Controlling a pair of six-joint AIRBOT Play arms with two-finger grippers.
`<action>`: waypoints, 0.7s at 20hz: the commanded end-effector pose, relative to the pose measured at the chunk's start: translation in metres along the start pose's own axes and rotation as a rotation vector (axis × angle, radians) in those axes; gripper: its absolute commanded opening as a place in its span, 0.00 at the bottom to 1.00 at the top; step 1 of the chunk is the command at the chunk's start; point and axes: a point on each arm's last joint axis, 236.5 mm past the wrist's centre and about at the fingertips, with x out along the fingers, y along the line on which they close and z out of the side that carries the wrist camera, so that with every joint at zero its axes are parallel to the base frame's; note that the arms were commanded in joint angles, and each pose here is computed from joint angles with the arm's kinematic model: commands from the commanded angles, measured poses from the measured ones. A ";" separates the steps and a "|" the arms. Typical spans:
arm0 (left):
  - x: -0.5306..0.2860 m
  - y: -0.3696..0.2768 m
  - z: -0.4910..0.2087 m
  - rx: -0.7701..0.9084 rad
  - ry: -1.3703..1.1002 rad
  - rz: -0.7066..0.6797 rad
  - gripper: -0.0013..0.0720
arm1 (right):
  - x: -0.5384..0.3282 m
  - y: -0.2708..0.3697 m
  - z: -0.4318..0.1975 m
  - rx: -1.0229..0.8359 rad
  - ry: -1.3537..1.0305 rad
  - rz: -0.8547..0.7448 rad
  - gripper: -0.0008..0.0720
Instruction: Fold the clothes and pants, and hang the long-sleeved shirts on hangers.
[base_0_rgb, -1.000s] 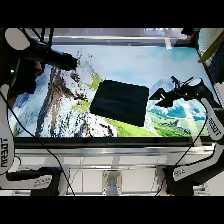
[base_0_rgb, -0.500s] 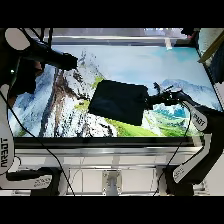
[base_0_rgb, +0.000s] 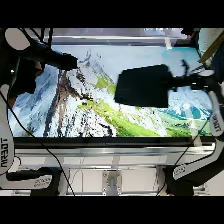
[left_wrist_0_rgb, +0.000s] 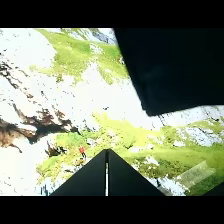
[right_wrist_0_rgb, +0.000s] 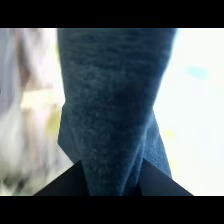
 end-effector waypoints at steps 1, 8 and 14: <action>0.000 0.000 0.000 0.000 0.000 0.001 0.04 | -0.133 -0.095 0.010 0.114 -0.139 -0.287 0.10; 0.000 0.001 0.000 -0.001 0.000 0.001 0.04 | -0.265 -0.236 -0.137 0.479 -0.128 -0.617 0.10; 0.000 0.001 0.000 -0.001 0.000 0.001 0.04 | -0.232 -0.246 -0.266 0.763 0.077 -0.582 0.69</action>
